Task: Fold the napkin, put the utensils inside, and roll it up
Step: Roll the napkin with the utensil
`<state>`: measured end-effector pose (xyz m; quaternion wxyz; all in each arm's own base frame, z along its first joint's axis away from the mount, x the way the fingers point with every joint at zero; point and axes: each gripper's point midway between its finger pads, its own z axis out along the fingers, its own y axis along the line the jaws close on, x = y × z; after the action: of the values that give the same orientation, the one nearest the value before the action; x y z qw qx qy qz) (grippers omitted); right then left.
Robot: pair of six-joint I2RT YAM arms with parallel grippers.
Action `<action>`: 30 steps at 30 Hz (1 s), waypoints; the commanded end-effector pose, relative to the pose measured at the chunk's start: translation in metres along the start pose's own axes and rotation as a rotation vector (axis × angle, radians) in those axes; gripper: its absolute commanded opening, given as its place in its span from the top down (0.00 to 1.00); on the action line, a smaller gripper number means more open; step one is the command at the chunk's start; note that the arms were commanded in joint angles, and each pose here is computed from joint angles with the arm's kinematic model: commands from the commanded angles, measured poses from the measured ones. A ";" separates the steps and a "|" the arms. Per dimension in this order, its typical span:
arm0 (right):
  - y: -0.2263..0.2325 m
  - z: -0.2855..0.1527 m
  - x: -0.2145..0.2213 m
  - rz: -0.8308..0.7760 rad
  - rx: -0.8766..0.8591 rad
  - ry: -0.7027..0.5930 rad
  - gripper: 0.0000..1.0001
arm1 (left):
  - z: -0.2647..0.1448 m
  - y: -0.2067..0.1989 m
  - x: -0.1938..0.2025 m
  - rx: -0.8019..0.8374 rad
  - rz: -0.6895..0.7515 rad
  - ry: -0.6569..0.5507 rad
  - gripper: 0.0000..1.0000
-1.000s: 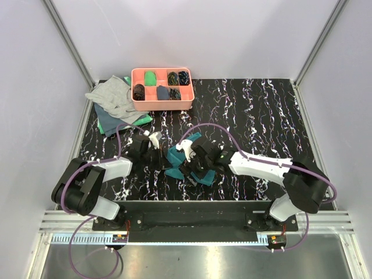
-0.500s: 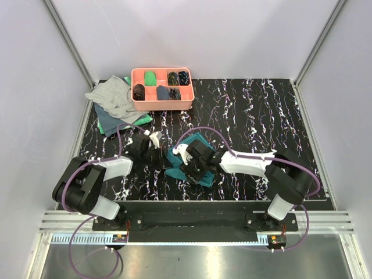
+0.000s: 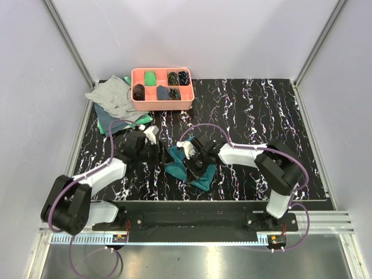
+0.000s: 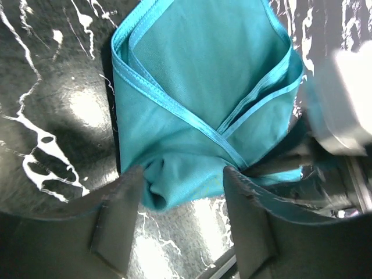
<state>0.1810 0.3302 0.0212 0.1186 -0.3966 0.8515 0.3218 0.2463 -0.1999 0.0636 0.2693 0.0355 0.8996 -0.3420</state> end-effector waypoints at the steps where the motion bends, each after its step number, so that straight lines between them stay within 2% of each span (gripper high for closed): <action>1: 0.010 -0.001 -0.001 0.081 -0.133 0.051 0.72 | -0.012 0.002 -0.010 -0.040 0.041 -0.066 0.32; 5: 0.010 -0.003 -0.005 0.122 -0.200 0.073 0.73 | -0.010 0.011 0.000 -0.060 0.027 -0.063 0.24; 11: 0.014 -0.003 -0.004 0.168 -0.300 0.111 0.73 | 0.001 0.014 0.000 -0.037 0.026 -0.083 0.22; 18: 0.013 0.002 0.000 0.219 -0.378 0.146 0.73 | 0.012 0.015 -0.001 -0.006 0.054 -0.088 0.27; 26: 0.010 0.003 0.000 0.253 -0.414 0.159 0.74 | 0.022 0.015 -0.002 0.036 0.095 -0.103 0.29; 30: 0.009 0.003 0.001 0.263 -0.421 0.164 0.74 | 0.026 0.008 -0.002 0.084 0.111 -0.102 0.34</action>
<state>0.1705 0.3354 0.0199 -0.0722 -0.3244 0.8219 0.4627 0.2556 -0.1978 0.0333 0.3045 0.0451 0.8902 -0.3358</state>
